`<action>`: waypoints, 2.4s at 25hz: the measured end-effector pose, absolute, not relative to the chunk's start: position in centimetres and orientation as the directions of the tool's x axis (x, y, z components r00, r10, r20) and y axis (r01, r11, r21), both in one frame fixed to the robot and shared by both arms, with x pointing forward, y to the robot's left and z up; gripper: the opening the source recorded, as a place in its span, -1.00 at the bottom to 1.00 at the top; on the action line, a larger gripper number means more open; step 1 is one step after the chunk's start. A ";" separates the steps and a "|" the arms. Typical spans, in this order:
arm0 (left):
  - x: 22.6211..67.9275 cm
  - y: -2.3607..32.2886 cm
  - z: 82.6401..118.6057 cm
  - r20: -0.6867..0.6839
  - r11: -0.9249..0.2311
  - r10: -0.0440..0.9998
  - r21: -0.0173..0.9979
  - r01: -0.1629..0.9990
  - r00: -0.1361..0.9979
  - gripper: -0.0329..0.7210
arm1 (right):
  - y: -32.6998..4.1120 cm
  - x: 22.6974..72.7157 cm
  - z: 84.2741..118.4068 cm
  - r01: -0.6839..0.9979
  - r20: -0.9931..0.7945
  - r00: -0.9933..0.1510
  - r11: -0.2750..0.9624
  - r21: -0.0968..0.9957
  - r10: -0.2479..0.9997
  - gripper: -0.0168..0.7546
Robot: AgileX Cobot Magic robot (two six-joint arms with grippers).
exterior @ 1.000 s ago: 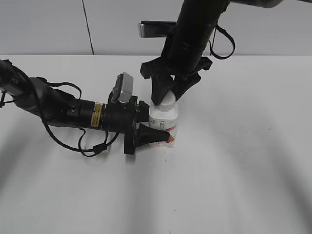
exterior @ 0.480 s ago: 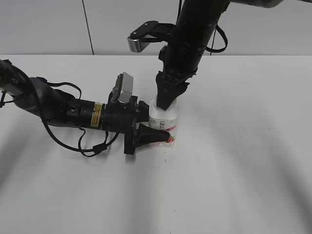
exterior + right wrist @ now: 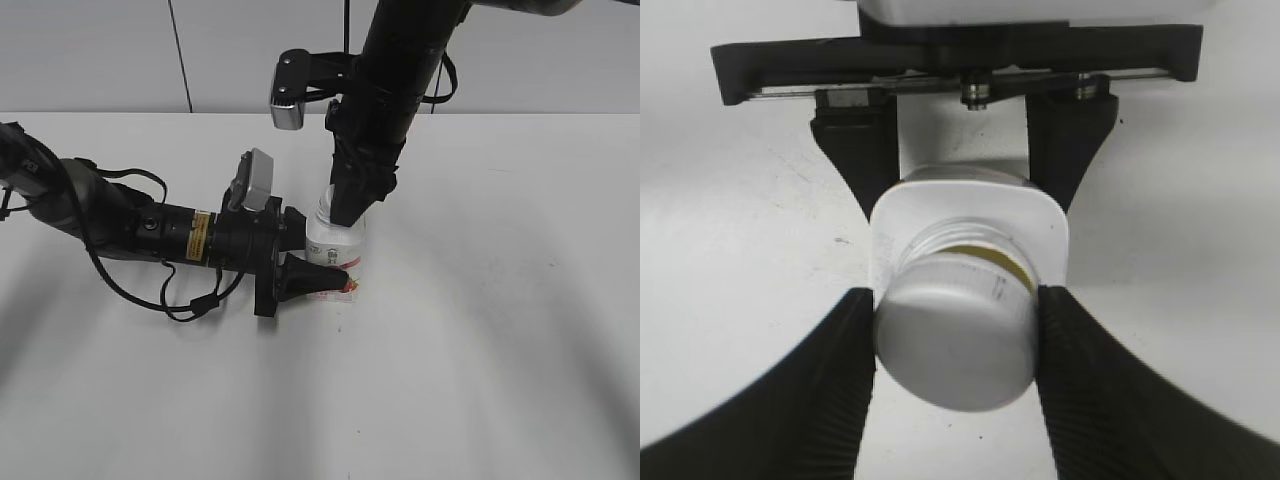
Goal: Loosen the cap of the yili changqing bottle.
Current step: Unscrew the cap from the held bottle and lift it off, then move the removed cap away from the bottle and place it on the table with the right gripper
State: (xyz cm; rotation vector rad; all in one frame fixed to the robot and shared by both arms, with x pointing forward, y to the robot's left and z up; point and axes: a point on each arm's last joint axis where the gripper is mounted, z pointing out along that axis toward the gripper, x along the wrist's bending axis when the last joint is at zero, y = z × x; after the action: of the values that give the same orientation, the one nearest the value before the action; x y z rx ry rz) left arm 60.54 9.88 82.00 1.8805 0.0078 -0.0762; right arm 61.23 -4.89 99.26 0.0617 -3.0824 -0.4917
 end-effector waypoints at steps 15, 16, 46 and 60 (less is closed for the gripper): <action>60.5 9.9 82.0 -0.062 -0.306 -0.031 0.951 0.050 0.998 0.16 | -5.4 61.3 101.1 0.059 -0.025 -0.997 0.958 0.282 0.068 0.05; 60.5 9.9 82.0 -0.062 -0.306 -0.031 0.951 0.050 0.998 0.16 | -5.5 61.4 101.2 0.078 -0.025 -0.996 0.958 0.275 0.088 0.05; 60.5 9.9 82.0 -0.062 -0.306 -0.031 0.951 0.050 0.998 0.16 | -28.4 64.7 93.1 0.981 0.220 -0.180 0.159 0.112 0.959 0.05; 60.5 9.9 82.0 -0.063 -0.306 -0.031 0.951 0.050 0.998 0.16 | -30.3 63.2 90.2 0.988 0.140 -0.133 0.120 0.102 0.981 0.05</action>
State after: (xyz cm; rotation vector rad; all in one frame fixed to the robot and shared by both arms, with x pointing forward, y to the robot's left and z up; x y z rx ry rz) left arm 60.55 9.91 82.01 1.8796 0.0136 -0.0804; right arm 63.25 -30.31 90.15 -2.0426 -2.3222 -0.2630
